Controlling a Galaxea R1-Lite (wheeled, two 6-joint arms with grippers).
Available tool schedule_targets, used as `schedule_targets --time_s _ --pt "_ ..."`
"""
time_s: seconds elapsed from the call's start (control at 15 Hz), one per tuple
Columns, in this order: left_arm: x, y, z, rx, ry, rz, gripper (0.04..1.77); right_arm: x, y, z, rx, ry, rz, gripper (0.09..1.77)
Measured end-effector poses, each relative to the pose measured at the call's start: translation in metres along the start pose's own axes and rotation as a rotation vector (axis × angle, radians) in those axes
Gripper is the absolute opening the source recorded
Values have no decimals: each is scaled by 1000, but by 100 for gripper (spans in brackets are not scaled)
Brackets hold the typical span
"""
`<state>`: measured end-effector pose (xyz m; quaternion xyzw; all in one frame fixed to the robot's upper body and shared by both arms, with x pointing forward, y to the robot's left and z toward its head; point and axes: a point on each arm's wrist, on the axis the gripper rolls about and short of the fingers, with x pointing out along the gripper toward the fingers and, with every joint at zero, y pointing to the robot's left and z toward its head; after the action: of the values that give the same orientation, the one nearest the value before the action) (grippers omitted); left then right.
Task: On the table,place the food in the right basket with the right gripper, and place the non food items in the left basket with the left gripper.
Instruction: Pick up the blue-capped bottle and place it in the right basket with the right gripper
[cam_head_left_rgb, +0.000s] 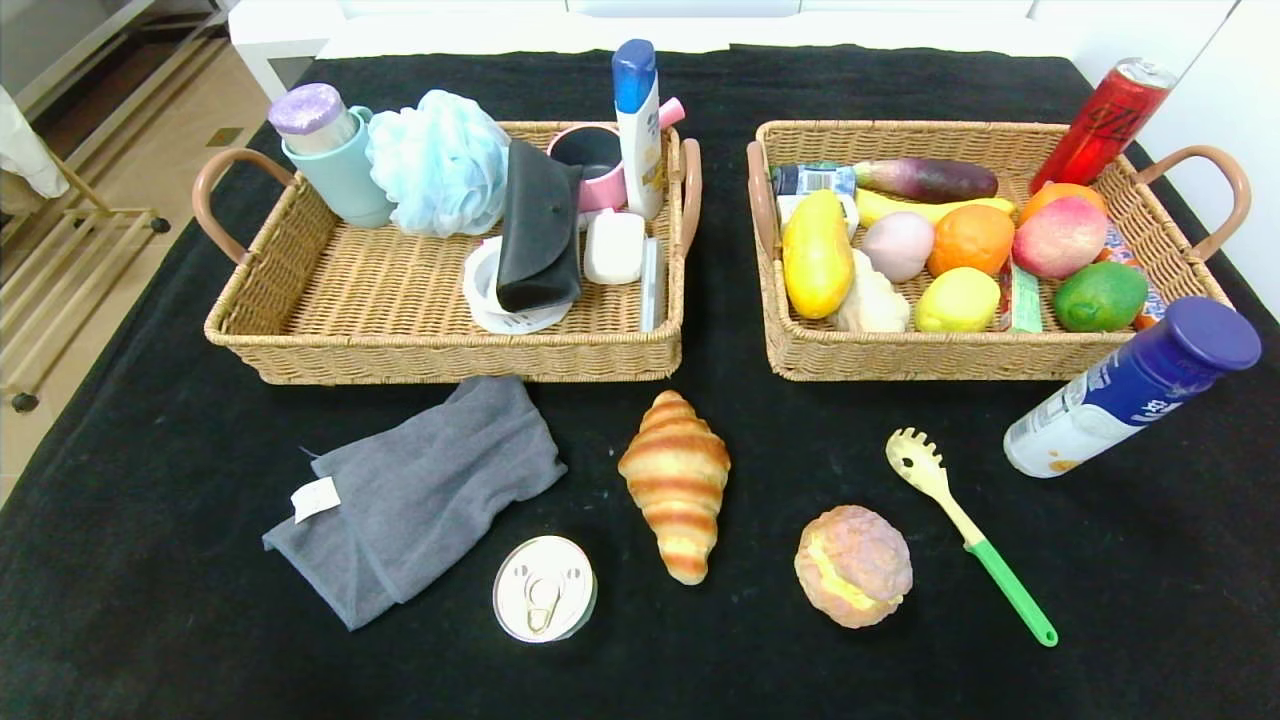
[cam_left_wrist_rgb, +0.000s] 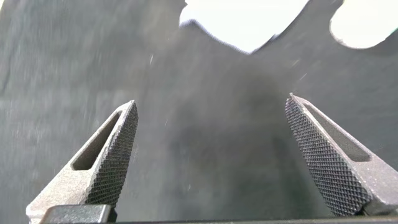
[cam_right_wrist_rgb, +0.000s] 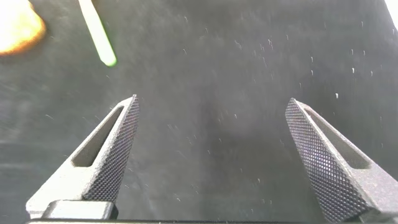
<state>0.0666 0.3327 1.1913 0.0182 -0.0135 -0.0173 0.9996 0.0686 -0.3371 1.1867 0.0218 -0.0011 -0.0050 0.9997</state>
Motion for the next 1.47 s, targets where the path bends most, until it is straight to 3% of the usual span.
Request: schedule_targets --time_s 0.33,0.53,0.67,0.87,1.07,1.27,1.47 --pt "4 1 65 -44 -81 -134 172 5 4 57 27 -9 80 171" --pt "33 1 105 -40 -93 -237 172 19 6 92 17 15 127 171" --pt "58 -2 123 -15 -67 -340 172 34 8 109 11 13 173 171" --pt "93 -15 146 1 -22 -520 172 56 13 120 -1 27 238 171" --pt "120 -32 165 2 4 -642 172 70 19 119 -8 88 295 171" --pt "145 -49 169 11 55 -682 172 83 25 121 -13 103 330 171" --pt "167 -61 171 14 95 -655 172 90 27 118 -18 139 333 171"
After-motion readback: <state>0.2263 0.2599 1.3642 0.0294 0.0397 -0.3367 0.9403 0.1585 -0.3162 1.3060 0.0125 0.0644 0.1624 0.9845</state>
